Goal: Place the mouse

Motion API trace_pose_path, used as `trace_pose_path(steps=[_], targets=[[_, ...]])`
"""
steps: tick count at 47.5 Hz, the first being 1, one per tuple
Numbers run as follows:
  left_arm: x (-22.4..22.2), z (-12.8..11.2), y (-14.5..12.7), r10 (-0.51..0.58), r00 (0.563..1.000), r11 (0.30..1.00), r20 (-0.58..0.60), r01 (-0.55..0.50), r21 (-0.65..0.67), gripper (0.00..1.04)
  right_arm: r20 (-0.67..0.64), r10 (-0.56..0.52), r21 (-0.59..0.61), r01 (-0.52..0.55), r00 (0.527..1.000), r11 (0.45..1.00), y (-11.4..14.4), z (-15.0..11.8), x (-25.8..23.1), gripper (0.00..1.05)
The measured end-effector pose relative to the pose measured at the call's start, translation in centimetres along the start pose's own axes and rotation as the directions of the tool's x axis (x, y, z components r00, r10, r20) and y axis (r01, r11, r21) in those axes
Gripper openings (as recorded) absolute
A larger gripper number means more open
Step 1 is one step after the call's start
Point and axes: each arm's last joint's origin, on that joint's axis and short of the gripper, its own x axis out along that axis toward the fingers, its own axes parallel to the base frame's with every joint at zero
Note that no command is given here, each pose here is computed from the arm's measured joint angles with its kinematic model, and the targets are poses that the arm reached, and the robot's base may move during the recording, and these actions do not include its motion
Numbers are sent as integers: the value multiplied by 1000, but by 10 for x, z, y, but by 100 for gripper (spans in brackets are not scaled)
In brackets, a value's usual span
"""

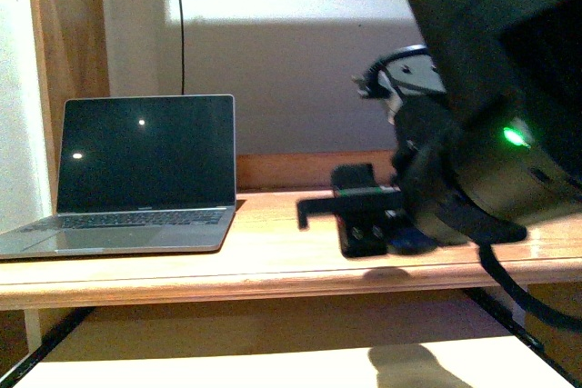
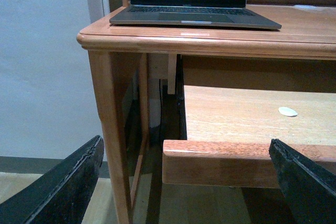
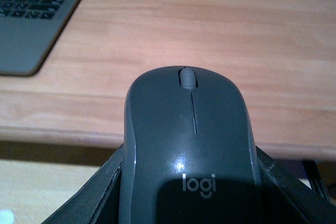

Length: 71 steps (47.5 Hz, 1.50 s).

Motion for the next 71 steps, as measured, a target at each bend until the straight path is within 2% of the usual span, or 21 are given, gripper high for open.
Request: trace_pose_path(steps=[7,21,34,44,54,62,68,71], targets=[[0,0,0,0,1000,1000,0,0,0,97,-9,-16,-15,16,1000,1000,24,17,27,55],[0,0,0,0,1000,1000,0,0,0,97,-77,-82,-49,78,994,996,53,16,86,55],[0,0,0,0,1000,1000,0,0,0,97,-77,-115,-44,111,990,993,70,25,118,55],[0,0,0,0,1000,1000,0,0,0,97,-116,-164,-26,162,980,986,79,17,140,55],[0,0,0,0,1000,1000,0,0,0,97,-91,-155,13,157,984,988,83,19,146,55],[0,0,0,0,1000,1000,0,0,0,97,-59,-144,39,146,988,989,83,18,146,79],[0,0,0,0,1000,1000,0,0,0,97,-32,-129,77,131,991,988,73,16,141,97],[0,0,0,0,1000,1000,0,0,0,97,6,-126,110,125,992,986,63,21,133,98]])
